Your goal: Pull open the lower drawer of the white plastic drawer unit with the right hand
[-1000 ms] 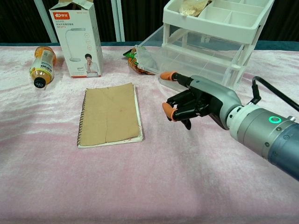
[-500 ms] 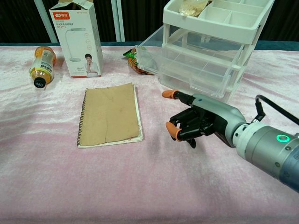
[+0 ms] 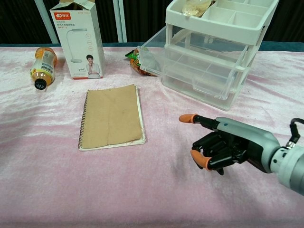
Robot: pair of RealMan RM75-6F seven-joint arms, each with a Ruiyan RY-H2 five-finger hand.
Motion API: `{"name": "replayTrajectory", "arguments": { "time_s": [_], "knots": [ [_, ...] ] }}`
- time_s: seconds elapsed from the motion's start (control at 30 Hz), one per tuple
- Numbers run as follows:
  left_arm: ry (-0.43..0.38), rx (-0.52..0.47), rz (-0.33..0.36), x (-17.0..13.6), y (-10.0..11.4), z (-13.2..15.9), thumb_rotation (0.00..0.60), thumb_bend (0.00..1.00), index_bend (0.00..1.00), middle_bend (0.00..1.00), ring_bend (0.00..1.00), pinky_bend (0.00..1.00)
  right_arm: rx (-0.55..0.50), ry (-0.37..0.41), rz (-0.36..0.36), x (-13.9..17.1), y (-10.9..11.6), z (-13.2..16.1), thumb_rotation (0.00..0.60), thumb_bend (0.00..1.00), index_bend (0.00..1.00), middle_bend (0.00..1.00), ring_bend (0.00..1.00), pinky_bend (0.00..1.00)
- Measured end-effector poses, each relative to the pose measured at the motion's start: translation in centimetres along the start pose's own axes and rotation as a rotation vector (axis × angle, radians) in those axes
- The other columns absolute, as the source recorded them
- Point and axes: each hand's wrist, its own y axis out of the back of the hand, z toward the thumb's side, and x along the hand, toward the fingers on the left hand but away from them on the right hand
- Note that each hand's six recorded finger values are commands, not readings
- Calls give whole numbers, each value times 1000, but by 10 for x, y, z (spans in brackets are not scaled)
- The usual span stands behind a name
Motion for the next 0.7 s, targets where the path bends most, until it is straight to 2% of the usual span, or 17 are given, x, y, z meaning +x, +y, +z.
{"name": "replayTrajectory", "arguments": {
  "time_s": [0.17,0.3,0.4,0.47,0.53,0.63,0.7],
  "knots": [
    [1,-4,-3,-1,0,0,600,309,58,11,0,5,6,-29,-35,21,28,-20,600,483,46,666,729,712],
    [-5,-2,-7,-1,0,1,600,309,58,11,0,3,17,-91,-63,40,51,-44,600,483,46,644,705,691],
    [-13,-2,-7,-2,1,2,600,309,58,11,0,2,35,-157,-95,59,73,-67,600,454,46,531,627,580],
    [-19,-4,-2,-2,1,3,600,309,58,11,0,1,72,-203,-130,73,93,-83,600,382,46,424,536,474],
    [-25,-6,3,-2,2,4,600,309,58,11,0,1,123,-250,-172,87,116,-97,600,286,46,287,400,344],
    [-37,-11,13,-1,3,6,600,309,58,11,0,0,224,-306,-240,105,148,-109,600,216,46,163,284,264],
    [-39,-15,19,-1,3,7,600,309,58,11,0,0,297,-335,-290,116,165,-111,600,196,46,131,255,253]
  ]
}}
